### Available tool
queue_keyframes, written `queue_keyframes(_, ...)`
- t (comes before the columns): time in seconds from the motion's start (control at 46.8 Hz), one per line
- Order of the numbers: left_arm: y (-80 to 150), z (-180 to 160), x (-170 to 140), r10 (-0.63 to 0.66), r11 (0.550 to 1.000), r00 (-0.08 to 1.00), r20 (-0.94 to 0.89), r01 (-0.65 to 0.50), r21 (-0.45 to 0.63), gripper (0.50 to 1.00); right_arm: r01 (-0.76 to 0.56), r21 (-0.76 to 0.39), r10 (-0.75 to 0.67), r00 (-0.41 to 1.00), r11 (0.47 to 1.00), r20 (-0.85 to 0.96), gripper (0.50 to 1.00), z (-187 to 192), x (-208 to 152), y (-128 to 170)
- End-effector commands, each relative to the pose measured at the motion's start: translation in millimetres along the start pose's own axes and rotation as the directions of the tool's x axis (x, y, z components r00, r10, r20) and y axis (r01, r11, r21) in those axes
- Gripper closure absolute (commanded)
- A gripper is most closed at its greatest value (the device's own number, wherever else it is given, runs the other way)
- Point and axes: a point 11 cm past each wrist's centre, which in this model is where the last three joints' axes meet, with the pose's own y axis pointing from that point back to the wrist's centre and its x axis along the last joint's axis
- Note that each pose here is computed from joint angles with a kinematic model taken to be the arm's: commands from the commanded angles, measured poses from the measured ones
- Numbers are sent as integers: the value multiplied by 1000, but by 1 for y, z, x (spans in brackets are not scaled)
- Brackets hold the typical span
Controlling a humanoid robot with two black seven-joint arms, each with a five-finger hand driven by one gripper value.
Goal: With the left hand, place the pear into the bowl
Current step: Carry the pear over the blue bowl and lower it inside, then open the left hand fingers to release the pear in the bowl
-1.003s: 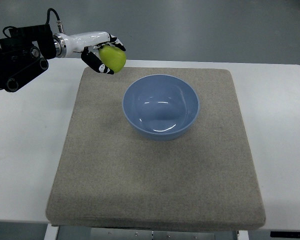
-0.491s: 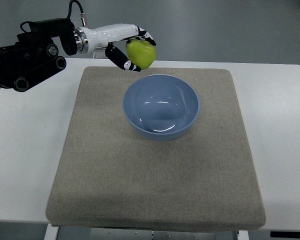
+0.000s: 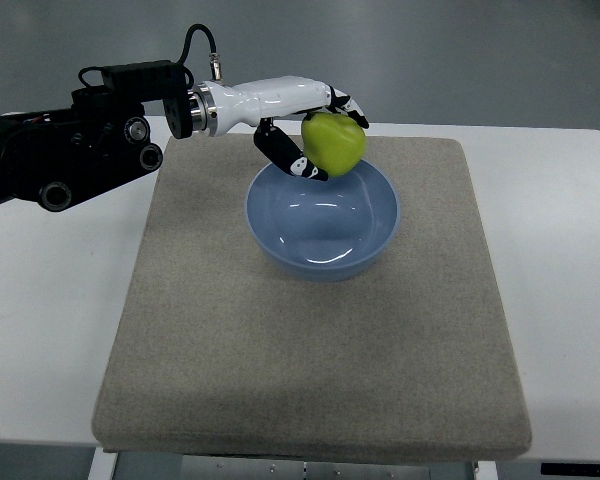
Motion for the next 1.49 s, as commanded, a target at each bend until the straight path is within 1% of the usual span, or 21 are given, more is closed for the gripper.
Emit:
queue_keyframes(0.0, -2, 3, -7, -22, 1000, 1000, -3, 22, -9, 1000, 0, 0, 0, 1000, 1000, 0, 574, 0, 0, 0)
queue_keyframes(0.128, -3, 10, -21, -58, 998, 998, -5, 58, -33, 1000, 0, 0, 0, 1000, 1000, 0, 574, 0, 0, 0)
queue_keyframes(0.384, 0, 1, -45, -127, 992, 992, 0, 127, -8, 1000, 0, 0, 0, 1000, 1000, 0, 574, 0, 0, 0)
queue_keyframes(0.619, 2, -5, -56, -159, 987, 987, 6, 159, 9, 1000, 0, 0, 0, 1000, 1000, 0, 574, 0, 0, 0)
queue_keyframes(1.153, 5, -13, -54, -146, 989, 989, 3, 146, 34, 1000, 0, 0, 0, 1000, 1000, 0, 574, 0, 0, 0)
queue_keyframes(1.174, 4, -13, -54, -145, 989, 989, 4, 144, 34, 988, 0, 0, 0, 1000, 1000, 0, 574, 0, 0, 0)
queue_keyframes(1.238, 4, -13, -54, -141, 989, 990, -2, 141, 33, 915, 0, 0, 0, 1000, 1000, 0, 574, 0, 0, 0)
queue_keyframes(1.281, 4, -13, -55, -143, 989, 990, -1, 143, 32, 834, 0, 0, 0, 1000, 1000, 0, 574, 0, 0, 0)
queue_keyframes(1.323, 5, -14, -58, -146, 989, 989, -8, 147, 34, 774, 0, 0, 0, 1000, 1000, 0, 574, 0, 0, 0)
queue_keyframes(1.366, 5, -15, -59, -148, 988, 989, -11, 148, 34, 737, 0, 0, 0, 1000, 1000, 0, 574, 0, 0, 0)
queue_keyframes(1.473, 6, -15, -59, -147, 988, 989, -16, 148, 35, 669, 0, 0, 0, 1000, 1000, 0, 574, 0, 0, 0)
